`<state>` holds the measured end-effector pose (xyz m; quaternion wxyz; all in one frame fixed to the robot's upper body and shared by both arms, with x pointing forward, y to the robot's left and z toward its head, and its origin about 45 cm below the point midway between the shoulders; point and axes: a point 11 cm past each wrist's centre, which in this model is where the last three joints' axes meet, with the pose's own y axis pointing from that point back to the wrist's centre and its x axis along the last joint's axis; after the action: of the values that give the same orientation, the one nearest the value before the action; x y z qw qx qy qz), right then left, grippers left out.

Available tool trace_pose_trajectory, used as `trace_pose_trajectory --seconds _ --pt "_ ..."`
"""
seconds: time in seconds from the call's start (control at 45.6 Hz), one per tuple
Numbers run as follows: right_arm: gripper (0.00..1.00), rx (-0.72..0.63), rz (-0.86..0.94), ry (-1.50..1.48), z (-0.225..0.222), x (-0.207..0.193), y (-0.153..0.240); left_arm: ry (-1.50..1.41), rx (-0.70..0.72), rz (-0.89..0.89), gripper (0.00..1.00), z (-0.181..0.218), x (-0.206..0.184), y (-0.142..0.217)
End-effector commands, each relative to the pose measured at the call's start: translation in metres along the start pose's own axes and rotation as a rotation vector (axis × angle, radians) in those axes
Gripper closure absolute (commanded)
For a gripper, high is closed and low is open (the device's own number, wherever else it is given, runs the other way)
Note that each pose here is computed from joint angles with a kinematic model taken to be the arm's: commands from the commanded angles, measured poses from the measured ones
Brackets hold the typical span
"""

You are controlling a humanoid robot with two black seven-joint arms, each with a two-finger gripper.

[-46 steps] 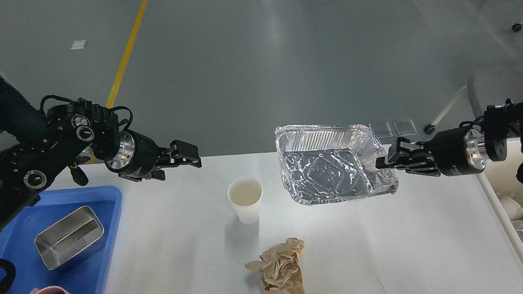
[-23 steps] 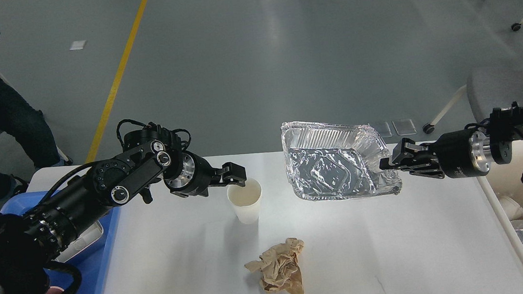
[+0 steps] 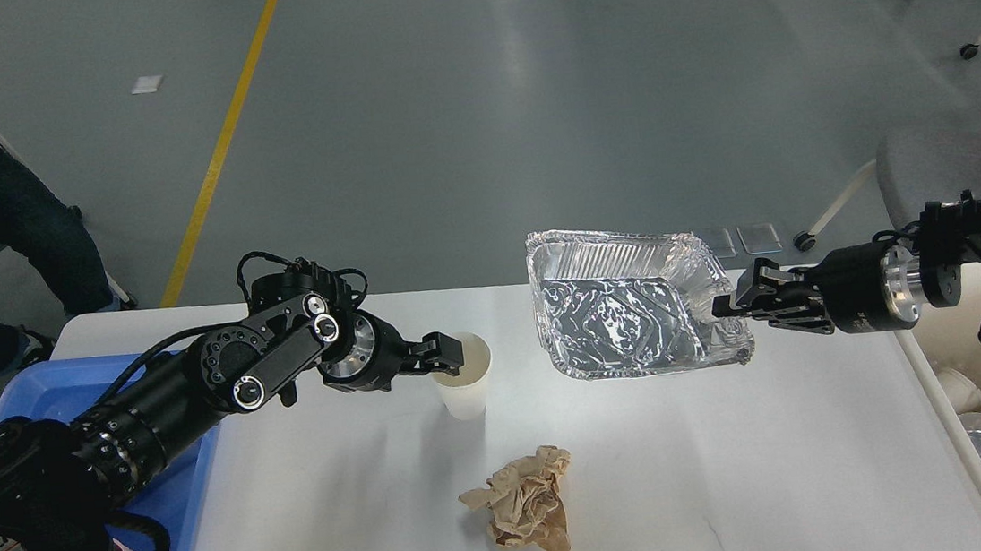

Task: Tidy desktop
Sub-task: 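Reach the left gripper to the white paper cup and grasp it, then lift the paper cup high with the left gripper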

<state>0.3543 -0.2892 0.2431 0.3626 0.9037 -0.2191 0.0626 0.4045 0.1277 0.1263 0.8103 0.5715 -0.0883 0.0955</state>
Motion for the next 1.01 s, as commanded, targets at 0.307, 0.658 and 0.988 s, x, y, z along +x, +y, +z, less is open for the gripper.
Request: trace_pose_trajectory --seconds 0.307,0.658,0.988 --pt "1.00 -0.007 0.012 -0.008 0.004 0.002 0.005 -0.059 0.040 0.077 1.00 0.008 -0.006 -0.016" --pt "1.00 -0.008 0.011 -0.010 0.006 0.001 0.006 -0.053 0.057 0.095 1.00 -0.001 0.002 -0.008" --pt "1.00 -0.015 0.001 -0.019 0.010 -0.002 0.005 -0.092 0.052 0.070 1.00 -0.048 0.021 0.052"
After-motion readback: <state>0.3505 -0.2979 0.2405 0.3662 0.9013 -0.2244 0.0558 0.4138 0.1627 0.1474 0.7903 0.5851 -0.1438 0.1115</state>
